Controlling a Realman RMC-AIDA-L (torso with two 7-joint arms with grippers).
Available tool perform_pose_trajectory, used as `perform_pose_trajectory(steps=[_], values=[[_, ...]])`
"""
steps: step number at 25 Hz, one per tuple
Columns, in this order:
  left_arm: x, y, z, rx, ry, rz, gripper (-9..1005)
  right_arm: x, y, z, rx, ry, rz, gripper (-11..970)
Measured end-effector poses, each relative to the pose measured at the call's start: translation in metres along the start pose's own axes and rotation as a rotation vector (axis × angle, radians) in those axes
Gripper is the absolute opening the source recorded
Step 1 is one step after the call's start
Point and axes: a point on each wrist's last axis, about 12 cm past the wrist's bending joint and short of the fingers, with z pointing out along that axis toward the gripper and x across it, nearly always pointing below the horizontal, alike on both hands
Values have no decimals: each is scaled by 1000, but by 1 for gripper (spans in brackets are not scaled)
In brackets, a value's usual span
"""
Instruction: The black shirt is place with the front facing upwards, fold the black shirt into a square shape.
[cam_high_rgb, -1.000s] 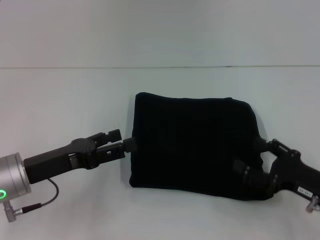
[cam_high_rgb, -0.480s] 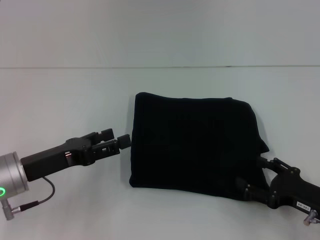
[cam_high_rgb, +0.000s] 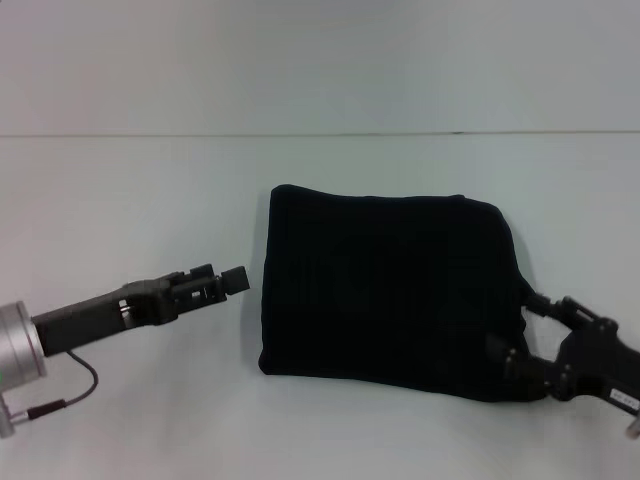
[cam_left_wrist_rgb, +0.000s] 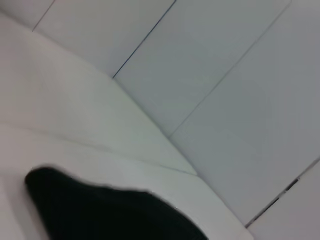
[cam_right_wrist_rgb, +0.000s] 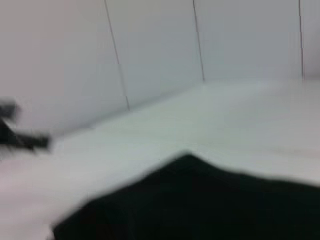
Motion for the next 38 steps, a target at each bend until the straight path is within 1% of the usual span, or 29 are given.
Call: perform_pose_trajectory(steps=[1, 3, 6, 8, 11, 16, 22, 25, 26, 32, 38], values=[[-3, 1, 0, -7, 17, -27, 898, -3, 1, -3, -15, -25, -4, 941], [-11, 5, 2, -34, 65, -123, 896, -8, 4, -11, -62, -60, -28, 941], [-24, 13, 9, -113, 146, -285, 893, -7, 12, -22, -150, -41, -88, 941], [-31, 16, 15, -156, 188, -331, 891, -2, 16, -27, -185, -7, -110, 941], [-38, 20, 25, -204, 222, -377, 889, 7, 21, -32, -206, 34, -113, 941], [-37, 23, 44, -252, 254, -405, 884, 18, 30, -38, -207, 52, -143, 942], [-37, 16, 66, -229, 309, -385, 878, 20, 30, -40, -202, 55, -136, 942], [-35, 15, 73, -246, 325, -368, 875, 20, 30, -40, -201, 55, -136, 941], [-34, 15, 78, -255, 326, -359, 874, 20, 30, -40, -201, 56, -135, 941], [-36, 11, 90, -256, 342, -330, 868, 20, 30, -41, -199, 56, -135, 941], [-36, 9, 97, -269, 361, -310, 863, 20, 30, -41, -200, 52, -133, 942]])
